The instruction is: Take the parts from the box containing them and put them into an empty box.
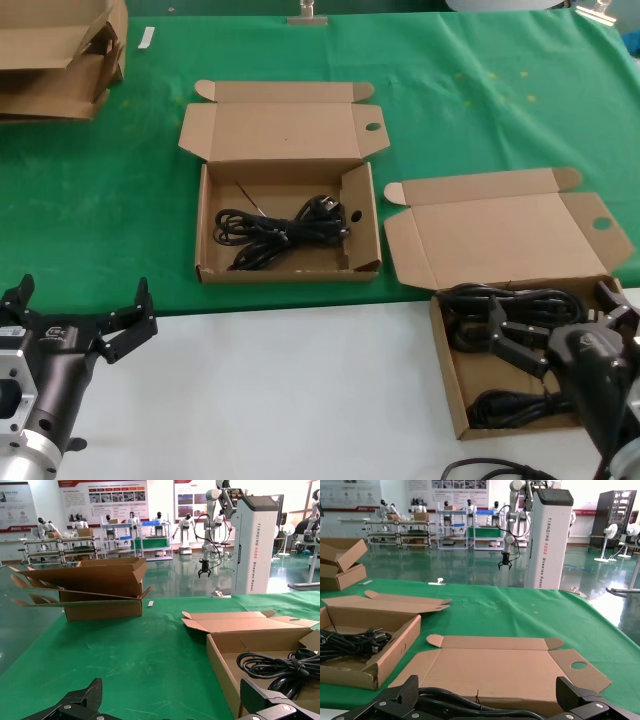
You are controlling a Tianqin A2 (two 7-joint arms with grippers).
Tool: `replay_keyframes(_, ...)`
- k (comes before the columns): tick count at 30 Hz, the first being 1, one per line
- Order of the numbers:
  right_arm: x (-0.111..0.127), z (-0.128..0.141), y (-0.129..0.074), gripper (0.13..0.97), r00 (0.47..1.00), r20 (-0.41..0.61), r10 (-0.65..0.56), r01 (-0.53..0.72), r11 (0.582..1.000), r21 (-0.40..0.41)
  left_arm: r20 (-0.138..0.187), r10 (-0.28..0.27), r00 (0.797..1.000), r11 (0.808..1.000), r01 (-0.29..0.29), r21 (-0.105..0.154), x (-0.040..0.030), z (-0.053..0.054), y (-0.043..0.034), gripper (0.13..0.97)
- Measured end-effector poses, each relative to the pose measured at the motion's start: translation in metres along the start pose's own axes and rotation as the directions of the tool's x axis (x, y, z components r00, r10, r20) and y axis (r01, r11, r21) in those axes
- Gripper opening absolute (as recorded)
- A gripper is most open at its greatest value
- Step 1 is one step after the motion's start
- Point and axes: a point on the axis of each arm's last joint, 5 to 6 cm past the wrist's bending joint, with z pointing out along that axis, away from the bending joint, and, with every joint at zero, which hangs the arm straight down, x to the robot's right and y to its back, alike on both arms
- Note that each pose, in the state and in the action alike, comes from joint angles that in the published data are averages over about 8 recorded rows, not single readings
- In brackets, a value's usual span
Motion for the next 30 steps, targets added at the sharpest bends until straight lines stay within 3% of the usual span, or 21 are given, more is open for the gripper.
replay_keyframes(30, 0.0000, 0.0000, 0.0000, 0.966, 1.000, 0.000, 0.000, 0.000, 1.000, 0.000, 0.000, 0.000, 1.000, 1.000, 0.000, 0.000, 0.0000, 0.0000, 0.0000, 0.966)
